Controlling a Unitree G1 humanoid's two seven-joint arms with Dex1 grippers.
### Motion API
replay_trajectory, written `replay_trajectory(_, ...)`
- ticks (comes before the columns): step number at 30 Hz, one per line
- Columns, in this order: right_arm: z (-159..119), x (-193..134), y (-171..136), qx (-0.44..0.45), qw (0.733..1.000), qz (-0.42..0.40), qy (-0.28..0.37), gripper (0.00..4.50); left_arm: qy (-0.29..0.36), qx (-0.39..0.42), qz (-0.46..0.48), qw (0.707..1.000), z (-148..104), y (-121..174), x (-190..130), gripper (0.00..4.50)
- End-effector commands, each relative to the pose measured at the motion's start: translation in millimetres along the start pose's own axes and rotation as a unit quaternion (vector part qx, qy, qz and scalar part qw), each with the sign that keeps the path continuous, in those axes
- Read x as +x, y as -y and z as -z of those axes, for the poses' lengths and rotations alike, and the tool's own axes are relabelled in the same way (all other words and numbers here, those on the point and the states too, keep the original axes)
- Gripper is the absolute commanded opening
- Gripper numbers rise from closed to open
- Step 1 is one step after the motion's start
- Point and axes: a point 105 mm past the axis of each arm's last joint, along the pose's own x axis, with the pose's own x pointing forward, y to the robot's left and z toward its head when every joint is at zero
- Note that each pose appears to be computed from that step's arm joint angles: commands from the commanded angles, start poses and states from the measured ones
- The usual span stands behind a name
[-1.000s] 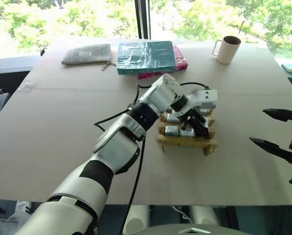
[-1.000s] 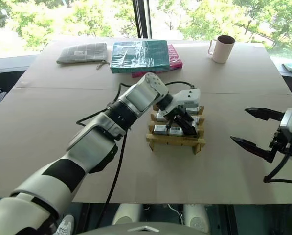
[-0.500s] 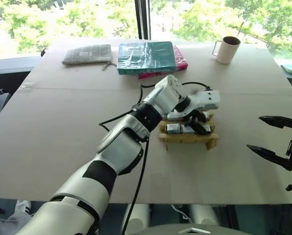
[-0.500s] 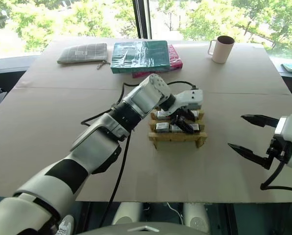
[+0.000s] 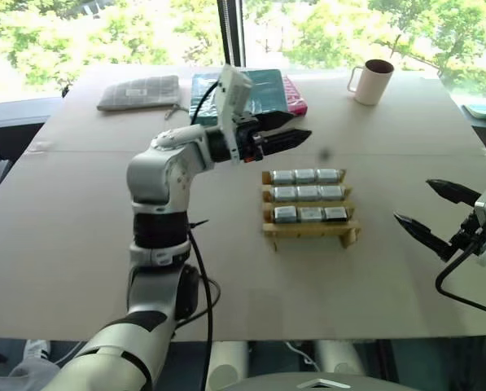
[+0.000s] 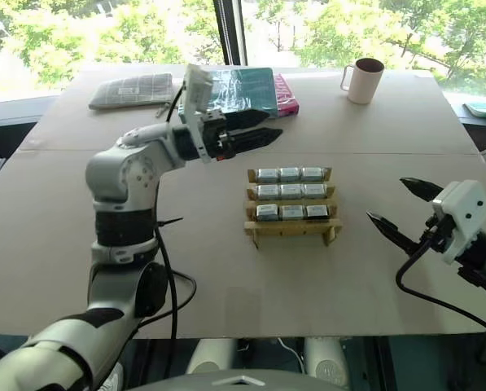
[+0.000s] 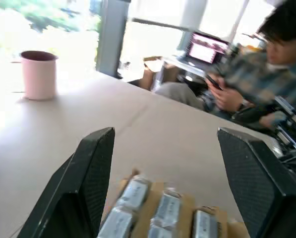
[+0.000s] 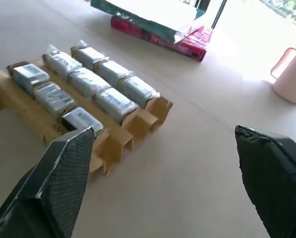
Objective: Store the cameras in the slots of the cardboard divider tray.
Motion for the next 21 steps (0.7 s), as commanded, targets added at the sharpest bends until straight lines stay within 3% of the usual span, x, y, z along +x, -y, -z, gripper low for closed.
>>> replay_trajectory(1,3,-3,11,0.001,1.000,0.027,0.004,4.50,0.025,0.056,-0.044,0.997,-2,9,-39,3.39)
replay_trajectory(11,36,-18,14,-0.006,0.997,0.061,-0.039,4.50,-0.043,0.003,-0.145,0.989,69,36,-116,3.39)
replay_trajectory(15,40,-22,12,-0.006,0.997,0.063,-0.041,4.50,-0.068,-0.004,-0.152,0.986,83,46,-138,3.39)
replay_trajectory(21,44,-27,14,0.002,0.996,0.074,-0.047,4.50,-0.077,-0.006,-0.179,0.981,83,51,-152,3.39)
